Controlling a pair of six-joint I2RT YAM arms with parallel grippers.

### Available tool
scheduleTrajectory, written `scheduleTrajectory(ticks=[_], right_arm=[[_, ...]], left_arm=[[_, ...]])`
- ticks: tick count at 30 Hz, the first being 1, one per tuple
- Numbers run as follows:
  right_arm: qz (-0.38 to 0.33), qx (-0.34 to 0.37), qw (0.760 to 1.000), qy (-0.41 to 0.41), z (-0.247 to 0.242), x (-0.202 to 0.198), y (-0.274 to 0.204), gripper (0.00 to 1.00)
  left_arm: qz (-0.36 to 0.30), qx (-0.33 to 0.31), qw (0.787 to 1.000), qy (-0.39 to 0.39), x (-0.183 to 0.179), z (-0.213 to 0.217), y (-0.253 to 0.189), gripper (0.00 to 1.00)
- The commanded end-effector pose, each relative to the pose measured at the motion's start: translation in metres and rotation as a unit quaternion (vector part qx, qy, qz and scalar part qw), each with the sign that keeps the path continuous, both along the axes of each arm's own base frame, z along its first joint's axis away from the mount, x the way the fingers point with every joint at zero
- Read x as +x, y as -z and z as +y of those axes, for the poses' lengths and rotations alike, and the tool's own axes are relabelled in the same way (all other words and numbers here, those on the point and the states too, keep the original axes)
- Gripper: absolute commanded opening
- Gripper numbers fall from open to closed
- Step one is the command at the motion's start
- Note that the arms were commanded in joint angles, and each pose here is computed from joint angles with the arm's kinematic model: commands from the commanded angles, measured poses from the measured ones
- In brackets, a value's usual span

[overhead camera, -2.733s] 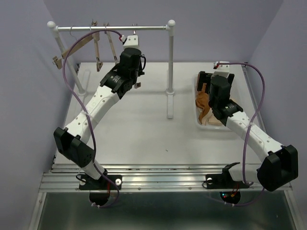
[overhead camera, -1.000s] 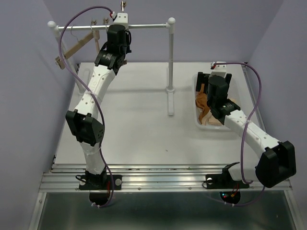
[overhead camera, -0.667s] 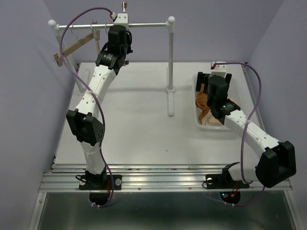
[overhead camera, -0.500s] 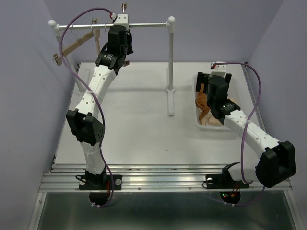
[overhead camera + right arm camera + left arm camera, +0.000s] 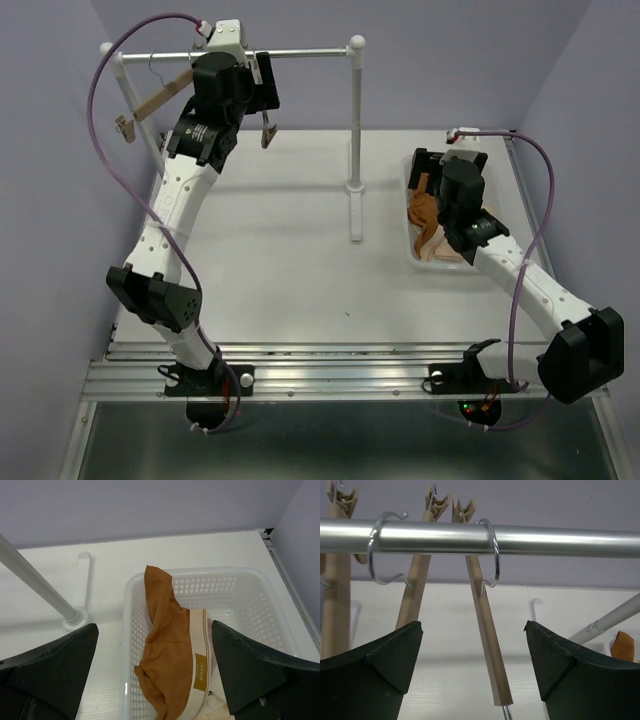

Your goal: Remove the underwear clipped to the hanger

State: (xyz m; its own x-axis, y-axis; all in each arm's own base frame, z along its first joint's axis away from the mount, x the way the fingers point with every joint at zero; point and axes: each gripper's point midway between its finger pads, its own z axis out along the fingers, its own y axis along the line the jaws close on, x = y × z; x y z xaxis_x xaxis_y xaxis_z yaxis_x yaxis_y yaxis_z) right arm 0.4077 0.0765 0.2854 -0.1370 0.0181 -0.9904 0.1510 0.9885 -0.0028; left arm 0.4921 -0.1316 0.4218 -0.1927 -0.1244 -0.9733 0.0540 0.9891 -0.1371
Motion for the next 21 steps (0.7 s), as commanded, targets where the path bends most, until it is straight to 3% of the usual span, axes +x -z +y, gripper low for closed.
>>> scheduleTrajectory(ticks=[1, 9, 10, 11, 16, 21], right_arm=[[-0.049, 0.052, 0.997, -0.008, 0.004, -0.007, -0.027, 1.0], [-0.046, 0.122, 0.992, 0.0, 0.004, -0.02, -0.013, 1.0], [-0.046, 0.126, 0.991, 0.001, 0.003, -0.022, -0.012, 1.0], [-0.039, 0.129, 0.991, 0.002, 0.003, -0.024, -0.004, 1.0], [-0.029, 0.136, 0.99, 0.006, 0.001, -0.032, 0.012, 1.0], [-0.03, 0.141, 0.989, 0.019, -0.004, -0.034, 0.015, 1.0]], left_arm=[[-0.065, -0.046, 0.997, 0.016, -0.038, 0.002, -0.052, 0.99], [-0.085, -0.094, 0.992, 0.026, -0.105, 0.005, -0.043, 0.99], [-0.069, -0.101, 0.992, 0.027, -0.109, 0.003, -0.02, 0.99], [-0.087, -0.112, 0.989, 0.031, -0.126, 0.006, -0.028, 0.99], [-0.062, -0.134, 0.989, 0.015, -0.16, 0.021, 0.017, 0.99], [-0.045, -0.141, 0.989, 0.0, -0.176, 0.031, 0.04, 0.99]])
